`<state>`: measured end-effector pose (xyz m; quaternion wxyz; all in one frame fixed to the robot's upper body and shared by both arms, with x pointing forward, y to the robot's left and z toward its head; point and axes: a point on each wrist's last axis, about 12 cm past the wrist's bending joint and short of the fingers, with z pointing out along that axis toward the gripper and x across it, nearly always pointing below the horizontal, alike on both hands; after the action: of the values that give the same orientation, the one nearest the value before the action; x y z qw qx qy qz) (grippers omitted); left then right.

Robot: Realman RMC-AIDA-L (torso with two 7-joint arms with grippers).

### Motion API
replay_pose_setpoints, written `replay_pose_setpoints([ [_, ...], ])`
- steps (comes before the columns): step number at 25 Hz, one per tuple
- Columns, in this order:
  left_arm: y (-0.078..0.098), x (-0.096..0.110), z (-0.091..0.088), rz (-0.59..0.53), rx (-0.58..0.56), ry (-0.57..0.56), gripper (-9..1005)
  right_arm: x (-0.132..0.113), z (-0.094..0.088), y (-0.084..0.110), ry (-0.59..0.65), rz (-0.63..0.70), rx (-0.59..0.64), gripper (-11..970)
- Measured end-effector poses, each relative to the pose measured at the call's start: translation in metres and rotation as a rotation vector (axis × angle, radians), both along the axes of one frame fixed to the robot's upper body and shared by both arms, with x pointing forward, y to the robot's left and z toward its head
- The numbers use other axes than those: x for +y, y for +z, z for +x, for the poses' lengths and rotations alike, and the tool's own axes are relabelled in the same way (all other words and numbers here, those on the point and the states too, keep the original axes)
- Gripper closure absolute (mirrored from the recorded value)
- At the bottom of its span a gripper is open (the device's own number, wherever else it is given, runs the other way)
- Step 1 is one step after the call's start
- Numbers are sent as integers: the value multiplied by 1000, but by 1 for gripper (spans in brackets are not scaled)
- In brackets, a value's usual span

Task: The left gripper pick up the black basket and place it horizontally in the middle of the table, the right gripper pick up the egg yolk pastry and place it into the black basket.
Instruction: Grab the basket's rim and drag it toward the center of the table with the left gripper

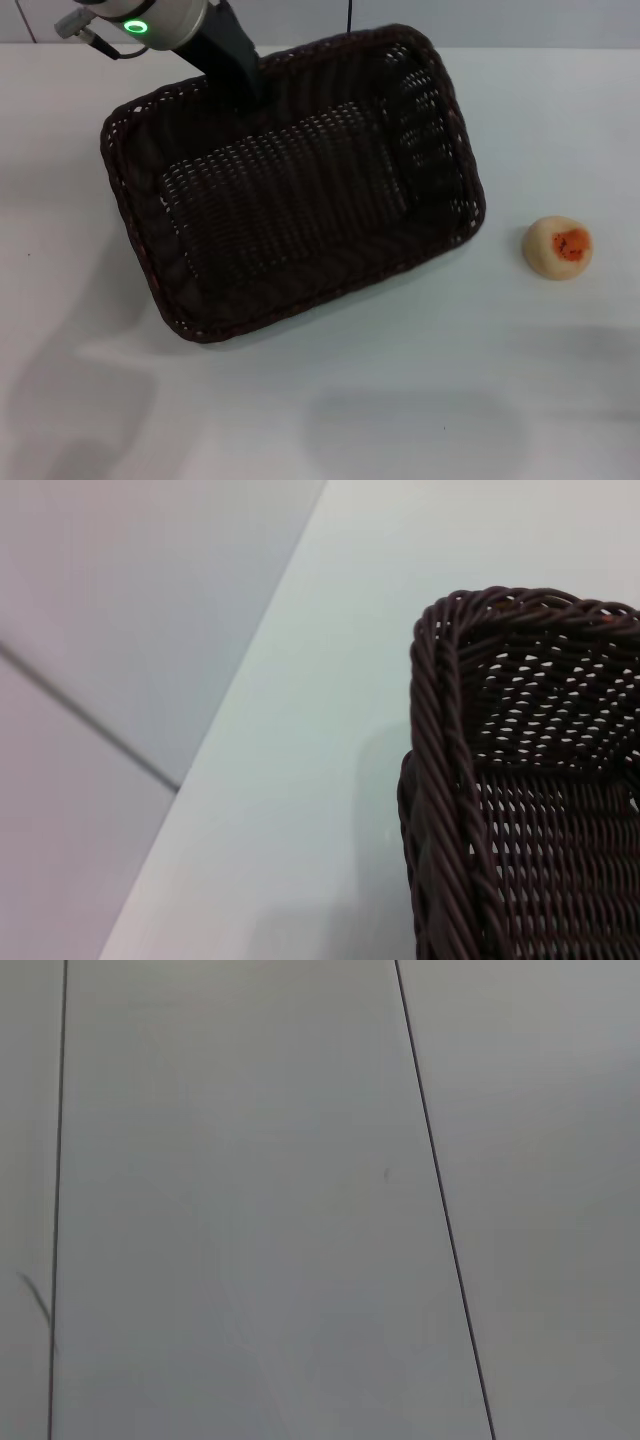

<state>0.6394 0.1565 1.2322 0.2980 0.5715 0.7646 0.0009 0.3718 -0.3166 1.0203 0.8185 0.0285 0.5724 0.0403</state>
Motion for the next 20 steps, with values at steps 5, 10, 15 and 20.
replay_pose_setpoints([
  [5, 3, -7, -4, -27, 9, -81, 811, 1, -1, 1, 0, 3, -6, 196],
  [10, 7, -11, -4, -24, 9, -109, 817, 2, -1, 0, 1, 7, -5, 201],
  [15, 11, -15, -6, -21, 17, -157, 819, 3, -1, 0, 2, 11, -6, 206],
  [20, 14, -21, -10, -32, 30, -205, 820, 3, -1, 0, 2, 14, -6, 211],
])
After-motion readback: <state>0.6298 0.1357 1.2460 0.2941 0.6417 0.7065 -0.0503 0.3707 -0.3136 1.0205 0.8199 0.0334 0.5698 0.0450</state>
